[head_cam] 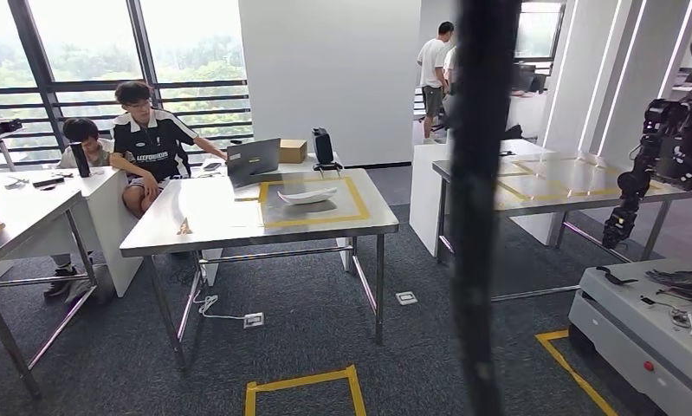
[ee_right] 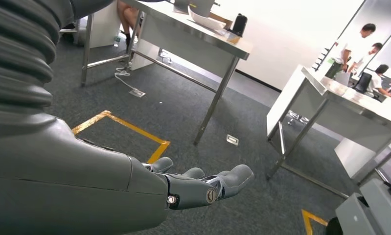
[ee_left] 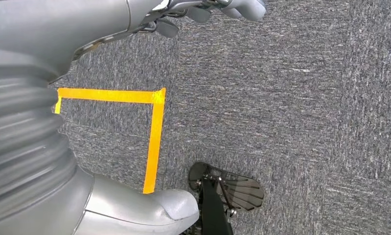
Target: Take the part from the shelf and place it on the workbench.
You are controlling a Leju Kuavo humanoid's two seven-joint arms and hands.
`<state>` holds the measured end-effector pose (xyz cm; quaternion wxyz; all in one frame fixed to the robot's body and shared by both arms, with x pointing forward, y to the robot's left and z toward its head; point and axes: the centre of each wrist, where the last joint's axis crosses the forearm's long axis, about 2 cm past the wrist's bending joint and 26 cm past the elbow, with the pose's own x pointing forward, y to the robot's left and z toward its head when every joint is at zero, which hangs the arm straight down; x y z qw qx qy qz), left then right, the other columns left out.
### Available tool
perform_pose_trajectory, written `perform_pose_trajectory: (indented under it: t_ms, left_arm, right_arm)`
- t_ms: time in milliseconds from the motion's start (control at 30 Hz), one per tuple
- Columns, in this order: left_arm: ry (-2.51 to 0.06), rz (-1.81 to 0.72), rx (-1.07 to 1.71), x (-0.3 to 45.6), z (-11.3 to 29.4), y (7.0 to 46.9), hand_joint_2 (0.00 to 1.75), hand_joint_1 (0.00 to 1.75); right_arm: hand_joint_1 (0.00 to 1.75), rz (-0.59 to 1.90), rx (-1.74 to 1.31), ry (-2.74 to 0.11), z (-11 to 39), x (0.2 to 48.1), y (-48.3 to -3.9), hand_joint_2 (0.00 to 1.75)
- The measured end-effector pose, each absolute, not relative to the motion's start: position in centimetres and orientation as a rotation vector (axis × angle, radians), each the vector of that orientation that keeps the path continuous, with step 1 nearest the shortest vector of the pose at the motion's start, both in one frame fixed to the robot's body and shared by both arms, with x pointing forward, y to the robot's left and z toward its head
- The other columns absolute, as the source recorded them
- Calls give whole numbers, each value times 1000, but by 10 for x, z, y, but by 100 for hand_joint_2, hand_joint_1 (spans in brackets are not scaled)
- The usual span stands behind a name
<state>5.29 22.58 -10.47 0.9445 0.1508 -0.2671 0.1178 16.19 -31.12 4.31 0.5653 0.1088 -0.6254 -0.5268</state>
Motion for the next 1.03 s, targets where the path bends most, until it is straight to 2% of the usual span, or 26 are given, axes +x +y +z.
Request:
perform_pose_trajectory:
  t_ms: [1033]
  left_arm:
    - [-515,221,304,53,-105,226,175,0]
  right_arm:
    - [0,-1253,228,-1468,46,155,-314,175]
